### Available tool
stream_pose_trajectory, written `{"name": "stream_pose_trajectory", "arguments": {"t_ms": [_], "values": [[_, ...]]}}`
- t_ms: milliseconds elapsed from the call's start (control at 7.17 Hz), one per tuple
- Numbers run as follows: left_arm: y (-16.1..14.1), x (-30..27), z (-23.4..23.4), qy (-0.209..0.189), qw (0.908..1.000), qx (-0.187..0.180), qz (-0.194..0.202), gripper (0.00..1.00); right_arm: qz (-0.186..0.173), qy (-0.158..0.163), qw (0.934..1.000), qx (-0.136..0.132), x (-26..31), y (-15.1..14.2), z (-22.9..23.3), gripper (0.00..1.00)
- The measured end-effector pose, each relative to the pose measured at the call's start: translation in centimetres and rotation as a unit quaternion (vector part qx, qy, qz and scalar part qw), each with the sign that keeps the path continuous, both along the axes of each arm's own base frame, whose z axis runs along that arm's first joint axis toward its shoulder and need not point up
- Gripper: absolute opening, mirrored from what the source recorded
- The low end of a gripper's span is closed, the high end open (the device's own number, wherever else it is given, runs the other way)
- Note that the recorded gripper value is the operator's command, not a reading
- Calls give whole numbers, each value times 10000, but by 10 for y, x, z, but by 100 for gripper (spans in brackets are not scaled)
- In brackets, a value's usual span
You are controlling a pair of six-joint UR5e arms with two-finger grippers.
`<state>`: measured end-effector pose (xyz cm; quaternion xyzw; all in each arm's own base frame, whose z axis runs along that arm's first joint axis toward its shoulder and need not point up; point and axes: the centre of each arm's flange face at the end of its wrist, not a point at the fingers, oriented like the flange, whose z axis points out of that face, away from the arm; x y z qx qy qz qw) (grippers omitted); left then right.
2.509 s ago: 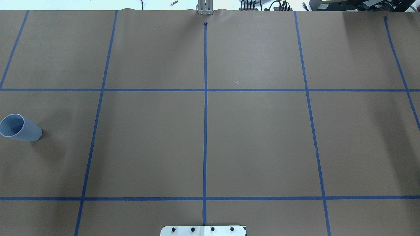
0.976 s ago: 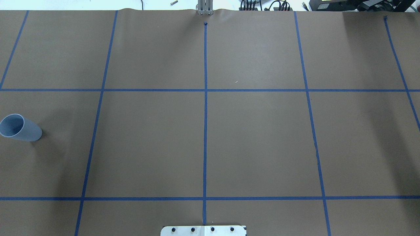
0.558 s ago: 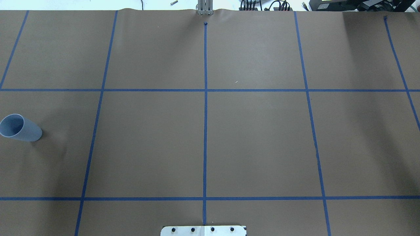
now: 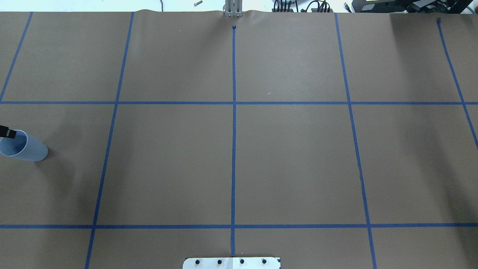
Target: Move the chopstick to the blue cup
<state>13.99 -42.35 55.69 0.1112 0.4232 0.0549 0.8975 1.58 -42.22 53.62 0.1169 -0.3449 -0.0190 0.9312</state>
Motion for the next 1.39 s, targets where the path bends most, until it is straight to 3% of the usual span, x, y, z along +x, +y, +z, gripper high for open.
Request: {"name": "stream_pose_trajectory", "arguments": {"t_ms": [558,976,1115,1255,1394], "values": [[4,9,11,-77,9989,221,399,95,-3,1,10000,-73,0,3,7,100],[6,9,34,-164,9975,257,644,88,-7,-1,10000,-67,0,3,7,100],[5,10,43,-209,9967,288,731,67,-8,-1,10000,-63,0,2,7,100],[2,11,52,-282,9964,284,753,26,-10,0,10000,-63,0,2,7,100],[-2,13,57,-385,9962,306,716,0,-12,2,10000,-63,0,2,7,100]]}}
